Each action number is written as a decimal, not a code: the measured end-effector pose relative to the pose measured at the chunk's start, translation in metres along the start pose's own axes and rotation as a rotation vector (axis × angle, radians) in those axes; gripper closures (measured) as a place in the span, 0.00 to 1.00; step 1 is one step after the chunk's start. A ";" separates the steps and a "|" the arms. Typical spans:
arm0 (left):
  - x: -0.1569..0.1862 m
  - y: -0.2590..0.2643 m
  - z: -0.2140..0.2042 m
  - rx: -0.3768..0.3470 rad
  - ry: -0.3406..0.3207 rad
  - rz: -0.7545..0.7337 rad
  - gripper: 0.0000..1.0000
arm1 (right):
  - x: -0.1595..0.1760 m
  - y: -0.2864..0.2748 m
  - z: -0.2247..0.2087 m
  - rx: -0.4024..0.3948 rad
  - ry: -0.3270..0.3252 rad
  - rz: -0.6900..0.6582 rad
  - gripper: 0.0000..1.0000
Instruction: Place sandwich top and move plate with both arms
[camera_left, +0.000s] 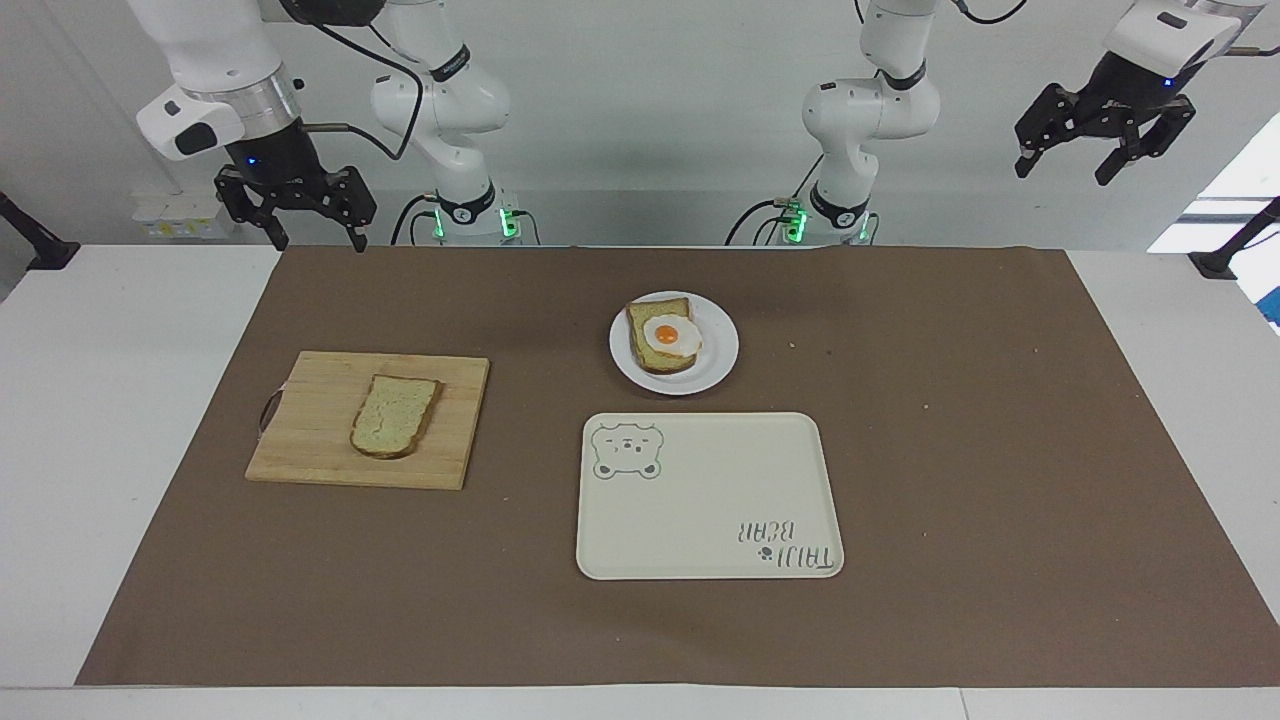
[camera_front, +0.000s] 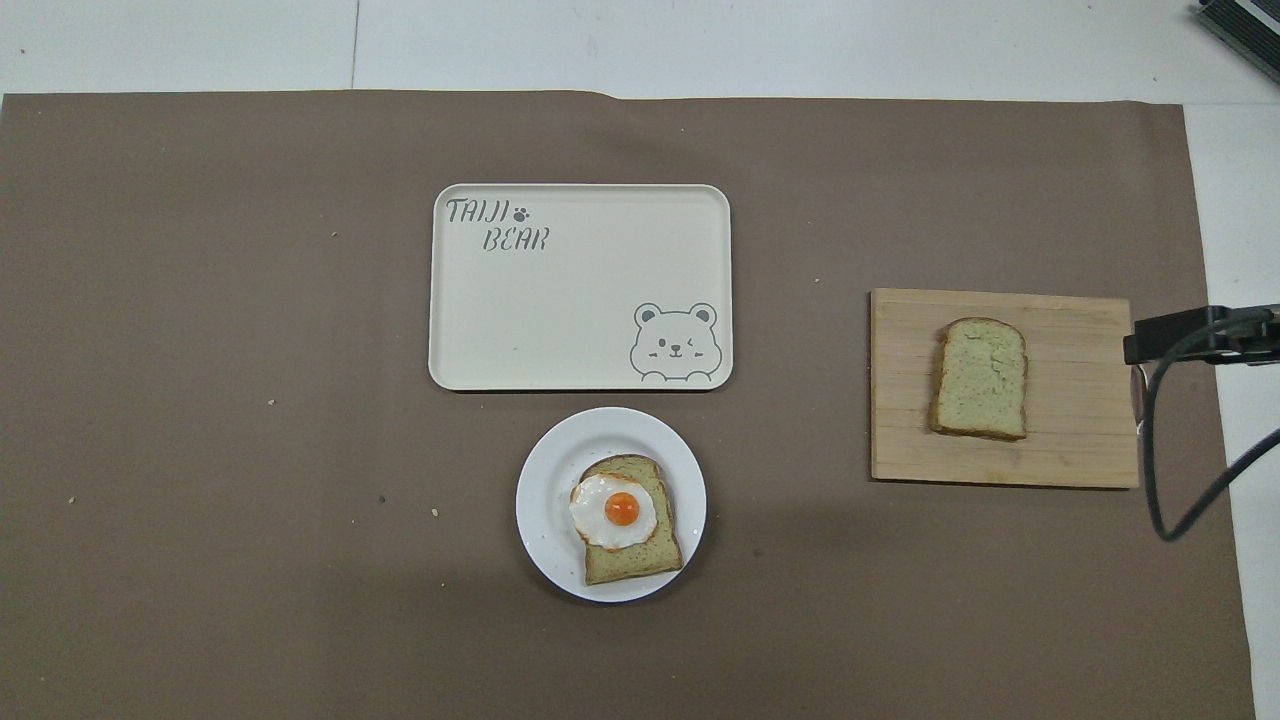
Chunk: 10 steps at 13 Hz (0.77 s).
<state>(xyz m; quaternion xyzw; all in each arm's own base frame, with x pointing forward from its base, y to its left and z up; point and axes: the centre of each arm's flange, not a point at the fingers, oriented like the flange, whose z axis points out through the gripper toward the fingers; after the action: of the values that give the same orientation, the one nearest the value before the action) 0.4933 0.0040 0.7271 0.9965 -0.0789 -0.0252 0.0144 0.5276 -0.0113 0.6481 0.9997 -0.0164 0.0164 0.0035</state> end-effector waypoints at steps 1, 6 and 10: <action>0.000 0.000 0.000 0.000 0.000 0.000 0.00 | 0.000 0.001 0.000 0.000 0.000 0.001 0.00; 0.000 0.000 0.000 0.000 0.000 0.000 0.00 | -0.001 0.005 0.003 0.000 -0.010 0.009 0.00; 0.000 0.000 0.000 0.000 0.000 0.000 0.00 | -0.003 0.006 0.005 0.000 -0.014 0.011 0.00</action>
<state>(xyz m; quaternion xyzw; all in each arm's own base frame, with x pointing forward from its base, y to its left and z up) 0.4933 0.0040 0.7271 0.9965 -0.0788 -0.0252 0.0144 0.5247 -0.0171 0.6434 0.9997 -0.0218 0.0096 0.0032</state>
